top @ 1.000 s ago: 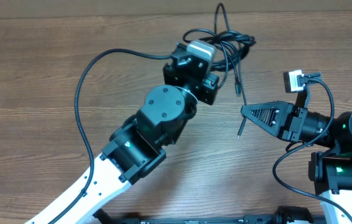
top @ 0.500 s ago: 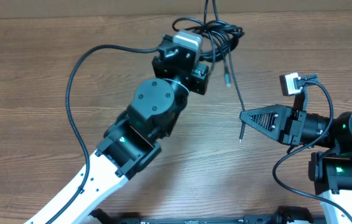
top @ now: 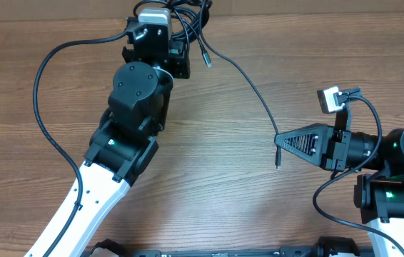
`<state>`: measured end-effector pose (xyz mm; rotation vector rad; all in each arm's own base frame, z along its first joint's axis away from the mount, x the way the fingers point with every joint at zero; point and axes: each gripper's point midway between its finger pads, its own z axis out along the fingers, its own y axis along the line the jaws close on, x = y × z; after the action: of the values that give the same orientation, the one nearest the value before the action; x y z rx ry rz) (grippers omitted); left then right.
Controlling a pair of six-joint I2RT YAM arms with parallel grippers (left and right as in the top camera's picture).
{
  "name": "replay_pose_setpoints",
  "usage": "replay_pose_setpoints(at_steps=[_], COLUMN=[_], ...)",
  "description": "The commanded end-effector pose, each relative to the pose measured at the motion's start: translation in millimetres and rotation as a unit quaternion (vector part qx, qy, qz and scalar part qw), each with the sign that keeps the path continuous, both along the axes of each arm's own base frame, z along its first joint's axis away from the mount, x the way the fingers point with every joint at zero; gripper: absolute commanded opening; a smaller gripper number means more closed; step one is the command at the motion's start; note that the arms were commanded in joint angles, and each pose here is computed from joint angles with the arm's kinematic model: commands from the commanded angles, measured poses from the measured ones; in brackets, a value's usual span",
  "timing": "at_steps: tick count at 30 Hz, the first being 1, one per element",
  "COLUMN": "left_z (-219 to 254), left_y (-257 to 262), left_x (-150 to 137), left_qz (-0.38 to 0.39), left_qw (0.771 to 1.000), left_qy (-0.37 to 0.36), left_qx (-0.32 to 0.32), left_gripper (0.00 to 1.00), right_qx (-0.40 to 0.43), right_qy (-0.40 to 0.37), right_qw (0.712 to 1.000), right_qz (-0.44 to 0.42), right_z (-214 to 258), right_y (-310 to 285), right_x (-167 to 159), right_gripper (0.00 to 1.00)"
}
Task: Untangle cables
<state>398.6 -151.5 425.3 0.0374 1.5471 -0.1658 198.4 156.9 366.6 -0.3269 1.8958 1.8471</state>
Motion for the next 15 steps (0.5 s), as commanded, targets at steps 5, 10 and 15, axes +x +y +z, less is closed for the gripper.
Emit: replay_pose_setpoints(at_steps=[5, 10, 15], left_z=[18.4, 0.9, -18.3], left_y=[7.4, -1.8, -14.8], left_x=[-6.4, -10.7, -22.1], left_qz=[0.008, -0.024, -0.076], left_qw=[1.000, 0.999, 0.994], left_qy=[-0.018, 0.017, 0.056], left_qx=[-0.001, 0.021, 0.056], left_gripper=[0.04, 0.04, 0.04], right_qx=[-0.003, -0.006, -0.002], right_qy=[-0.032, -0.044, -0.025], right_qw=[0.999, 0.999, 0.999], right_qz=[-0.002, -0.004, -0.023], right_z=[8.3, 4.9, -0.5], right_y=[0.2, -0.4, -2.4], right_x=[-1.7, 4.2, 19.7], right_gripper=[0.04, 0.08, 0.27])
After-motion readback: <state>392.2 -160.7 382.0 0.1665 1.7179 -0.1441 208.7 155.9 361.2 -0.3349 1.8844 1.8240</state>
